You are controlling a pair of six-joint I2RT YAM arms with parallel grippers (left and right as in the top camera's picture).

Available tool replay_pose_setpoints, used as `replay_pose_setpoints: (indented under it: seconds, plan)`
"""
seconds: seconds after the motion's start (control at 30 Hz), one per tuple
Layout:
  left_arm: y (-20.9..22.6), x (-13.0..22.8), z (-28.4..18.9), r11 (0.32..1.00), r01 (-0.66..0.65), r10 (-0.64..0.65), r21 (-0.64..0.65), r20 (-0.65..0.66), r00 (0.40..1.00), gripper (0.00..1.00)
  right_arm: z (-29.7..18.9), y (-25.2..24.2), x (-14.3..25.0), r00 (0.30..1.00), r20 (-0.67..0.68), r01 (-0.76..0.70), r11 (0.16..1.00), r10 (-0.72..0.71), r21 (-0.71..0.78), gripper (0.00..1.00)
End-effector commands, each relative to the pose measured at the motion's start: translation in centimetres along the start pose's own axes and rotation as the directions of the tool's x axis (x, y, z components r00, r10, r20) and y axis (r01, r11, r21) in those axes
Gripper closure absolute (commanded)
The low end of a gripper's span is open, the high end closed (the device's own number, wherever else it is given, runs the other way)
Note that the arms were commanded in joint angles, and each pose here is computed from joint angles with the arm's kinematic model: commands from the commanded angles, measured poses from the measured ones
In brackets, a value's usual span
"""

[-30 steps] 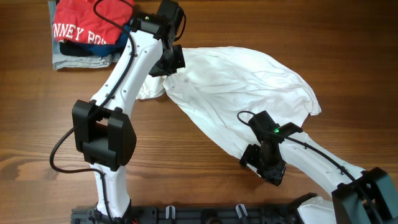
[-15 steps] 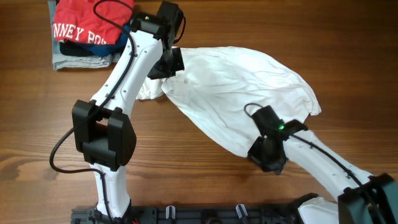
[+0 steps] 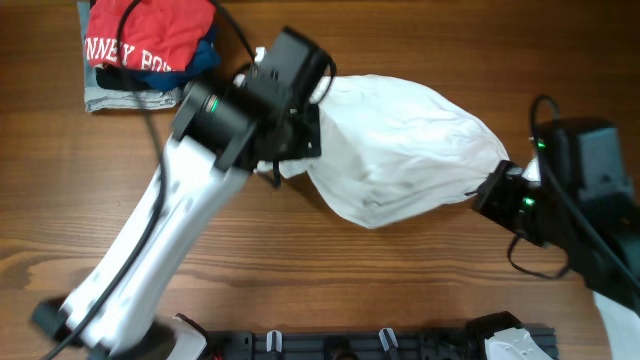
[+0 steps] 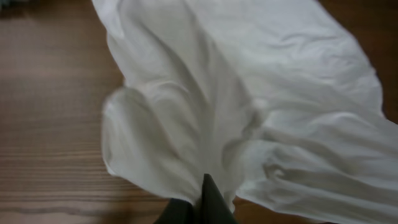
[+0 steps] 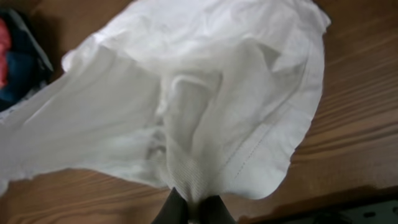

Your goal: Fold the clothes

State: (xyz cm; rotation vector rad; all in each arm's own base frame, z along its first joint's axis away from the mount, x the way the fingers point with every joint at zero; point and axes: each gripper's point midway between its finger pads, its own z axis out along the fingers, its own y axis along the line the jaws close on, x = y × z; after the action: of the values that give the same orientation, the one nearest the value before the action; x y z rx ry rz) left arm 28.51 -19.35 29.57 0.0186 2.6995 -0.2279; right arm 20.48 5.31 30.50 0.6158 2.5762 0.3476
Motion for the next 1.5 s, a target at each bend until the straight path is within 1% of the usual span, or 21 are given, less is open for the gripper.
replay_pose_setpoints:
  seconds: [0.0,0.1,0.23,0.3,0.33,0.43,0.5,0.57,0.63,0.7,0.77,0.8,0.87,0.97,1.03,1.1,1.17,1.27,1.37,1.43,1.47]
  plan:
    - [0.1,-0.2,-5.3,0.998,0.034,-0.043,0.058,0.169,0.985,0.96,-2.4,-0.2,-1.5,0.995,0.099,0.030,1.000,-0.030,0.003,0.96]
    - [0.8,-1.0,-7.3,0.995,0.052,-0.071,0.083,0.245,0.967,0.96,-2.4,-0.1,-2.6,0.989,0.146,0.026,1.000,-0.027,0.012,0.96]
    - [2.4,-4.8,-6.9,0.991,0.126,-0.131,0.039,0.355,0.926,0.96,-0.3,1.1,-6.3,0.976,0.216,0.008,0.999,-0.018,0.050,0.96]
    - [3.0,-7.4,-5.4,0.990,0.138,-0.133,0.016,0.388,0.912,0.96,2.0,1.7,-9.5,0.968,0.253,-0.007,0.997,-0.012,0.076,0.96]
    - [3.4,-9.5,-3.9,0.989,0.150,-0.138,0.002,0.409,0.902,0.96,3.6,1.9,-11.2,0.966,0.258,-0.019,0.997,-0.002,0.080,0.96]
    - [4.4,-15.6,-0.2,0.991,0.131,-0.109,-0.012,0.490,0.865,0.96,8.3,3.2,-16.6,0.964,0.267,0.009,1.000,-0.011,0.007,0.96]
    - [4.6,-19.0,0.9,0.995,0.098,-0.088,0.011,0.551,0.830,0.96,8.7,3.8,-18.8,0.965,0.264,0.021,0.998,-0.004,-0.060,0.96]
    - [5.2,-21.4,-0.3,0.996,0.083,-0.081,0.026,0.619,0.781,0.96,6.2,3.3,-21.9,0.951,0.308,0.023,0.996,0.005,-0.087,0.96]
    - [6.2,-23.3,-4.1,0.994,0.097,-0.102,0.046,0.692,0.714,0.96,0.6,2.1,-24.8,0.910,0.414,0.034,0.996,0.002,-0.080,0.96]
    - [6.3,-24.0,-9.3,0.995,0.081,-0.099,0.061,0.754,0.649,0.96,-3.8,1.1,-25.9,0.871,0.490,0.028,0.997,0.014,-0.078,0.96]
    - [6.2,-23.4,-12.5,0.996,0.062,-0.085,0.060,0.772,0.630,0.96,-6.6,0.3,-25.8,0.854,0.520,0.024,0.996,0.025,-0.088,0.96]
    - [6.2,-22.6,-13.5,0.997,0.059,-0.083,0.058,0.765,0.639,0.96,-7.1,-0.1,-25.4,0.854,0.521,0.020,0.997,0.021,-0.072,0.96]
    - [6.6,-20.2,-13.1,0.998,0.058,-0.062,0.030,0.707,0.704,0.96,-7.1,-1.9,-24.0,0.873,0.487,-0.032,0.999,0.032,-0.008,0.96]
    - [8.0,-14.2,-8.3,0.988,0.153,-0.125,-0.023,0.466,0.876,0.96,-5.5,-3.9,-21.0,0.924,0.372,-0.118,0.991,0.087,0.063,0.96]
    - [9.0,-11.4,-5.1,0.975,0.200,-0.161,-0.096,0.318,0.934,0.96,-5.7,-5.7,-20.7,0.906,0.394,-0.226,0.965,0.158,0.131,0.96]
    - [9.1,-11.1,-3.9,0.972,0.210,-0.172,-0.107,0.286,0.943,0.96,-5.6,-5.4,-20.6,0.911,0.384,-0.212,0.970,0.152,0.117,0.96]
    - [7.5,-9.3,-3.4,0.982,0.185,-0.173,-0.044,0.191,0.966,0.96,-5.9,-4.8,-19.3,0.928,0.348,-0.177,0.979,0.132,0.099,0.96]
    - [4.5,-7.0,-4.9,0.990,0.123,-0.131,0.067,0.137,0.982,0.96,-7.9,-2.9,-17.5,0.935,0.351,-0.068,0.997,0.056,0.022,0.96]
    - [2.0,-5.6,-6.7,0.990,0.054,-0.074,0.128,0.155,0.985,0.96,-10.2,-1.9,-16.2,0.920,0.391,-0.018,1.000,0.024,-0.019,0.96]
    - [1.3,-6.5,-7.0,0.989,0.041,-0.069,0.144,0.197,0.978,0.96,-10.1,-1.9,-16.2,0.921,0.390,-0.017,1.000,0.023,-0.019,0.96]
    - [1.5,-7.6,-6.6,0.991,0.048,-0.076,0.123,0.229,0.970,0.96,-9.5,-1.9,-16.6,0.926,0.378,-0.021,1.000,0.025,-0.016,0.96]
